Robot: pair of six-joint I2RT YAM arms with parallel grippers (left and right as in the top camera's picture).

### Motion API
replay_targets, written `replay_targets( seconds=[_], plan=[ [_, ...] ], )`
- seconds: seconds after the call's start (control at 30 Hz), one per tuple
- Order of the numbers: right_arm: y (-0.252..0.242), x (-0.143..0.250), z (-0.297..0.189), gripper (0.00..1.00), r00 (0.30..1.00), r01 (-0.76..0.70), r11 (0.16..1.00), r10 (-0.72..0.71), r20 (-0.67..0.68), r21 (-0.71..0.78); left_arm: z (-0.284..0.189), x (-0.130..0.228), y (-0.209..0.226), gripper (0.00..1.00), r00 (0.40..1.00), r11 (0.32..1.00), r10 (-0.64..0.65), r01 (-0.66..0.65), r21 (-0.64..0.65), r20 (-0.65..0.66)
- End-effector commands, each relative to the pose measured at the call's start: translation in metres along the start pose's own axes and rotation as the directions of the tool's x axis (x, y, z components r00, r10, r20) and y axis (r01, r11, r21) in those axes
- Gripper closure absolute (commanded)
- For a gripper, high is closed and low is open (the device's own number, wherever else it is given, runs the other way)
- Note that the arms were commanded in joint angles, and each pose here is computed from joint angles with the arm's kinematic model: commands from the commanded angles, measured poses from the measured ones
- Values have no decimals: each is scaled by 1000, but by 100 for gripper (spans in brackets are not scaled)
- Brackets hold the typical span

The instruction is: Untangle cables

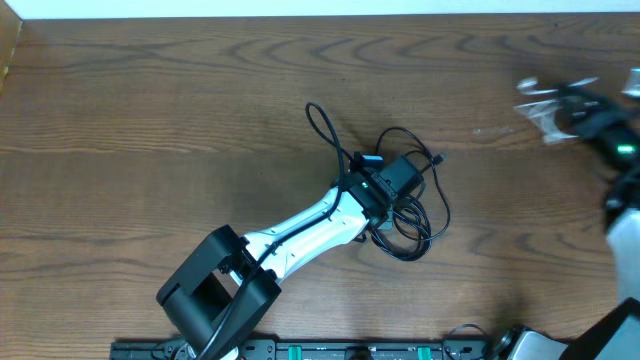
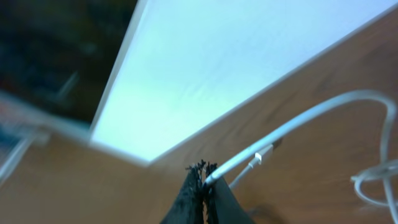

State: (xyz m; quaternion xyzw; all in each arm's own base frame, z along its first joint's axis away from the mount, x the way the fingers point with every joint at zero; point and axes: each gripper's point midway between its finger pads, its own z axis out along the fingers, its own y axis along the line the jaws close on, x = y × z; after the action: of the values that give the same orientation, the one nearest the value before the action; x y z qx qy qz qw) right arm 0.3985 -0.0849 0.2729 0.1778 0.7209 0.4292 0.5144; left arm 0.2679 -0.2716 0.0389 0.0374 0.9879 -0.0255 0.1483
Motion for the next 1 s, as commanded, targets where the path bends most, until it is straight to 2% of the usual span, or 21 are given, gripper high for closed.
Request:
replay_targets(
  seconds=[0.0,0.07,0.13,0.2,0.23,0.3,0.37,0.47,0.7,0.73,0.8,0.83,0.9,0.93,0.97],
  plan=[
    [-8,-63,-42,98,976,155,979,-172,130,131,-1,-6,5,92,1000,1000,-14,14,-22,28],
    [-27,-84,-69,98,966,145,956,-192,174,254,-1,-5,5,92,1000,1000,-14,14,-22,28],
    [-59,-103,-104,99,950,98,895,-214,227,435,-1,-5,4,92,1000,1000,-14,14,-17,23],
    [-94,-117,-146,99,923,36,781,-264,278,623,-1,-2,1,92,1000,1000,-15,15,2,9],
    [-113,-123,-170,99,908,8,690,-308,284,724,-1,-1,-2,93,1000,1000,-14,15,15,-2],
    [-139,-129,-206,99,892,-30,534,-367,264,845,-1,1,-4,92,1000,999,-14,15,29,-13],
    [-170,-134,-234,99,878,-123,437,-371,303,891,-1,2,-5,92,1000,999,-14,15,34,-17],
    [-202,-137,-240,99,881,-96,403,-391,266,910,-1,2,-5,92,1000,999,-14,15,34,-17],
    [-257,-144,-235,99,866,-46,383,-445,228,923,-1,0,-7,92,1000,999,-16,16,40,-11],
    [-262,-142,-235,91,869,-48,383,-439,228,923,-1,0,-7,89,1000,999,-17,17,42,-9],
    [-269,-137,-232,62,877,-59,393,-418,235,918,-1,-2,-8,77,1000,999,-18,18,47,-3],
    [-268,-137,-228,45,879,-57,412,-411,242,909,-1,-2,-9,76,1000,999,-19,19,50,-1],
    [-258,-141,-214,21,874,-25,482,-415,253,876,-1,-4,-10,73,1000,998,-20,20,53,4],
    [-251,-143,-207,10,872,-13,522,-412,265,853,-2,-5,-10,73,1000,998,-23,22,55,6],
    [-242,-145,-200,4,871,-6,564,-403,281,826,-3,-7,-9,74,1000,998,-27,26,57,10]
  ],
)
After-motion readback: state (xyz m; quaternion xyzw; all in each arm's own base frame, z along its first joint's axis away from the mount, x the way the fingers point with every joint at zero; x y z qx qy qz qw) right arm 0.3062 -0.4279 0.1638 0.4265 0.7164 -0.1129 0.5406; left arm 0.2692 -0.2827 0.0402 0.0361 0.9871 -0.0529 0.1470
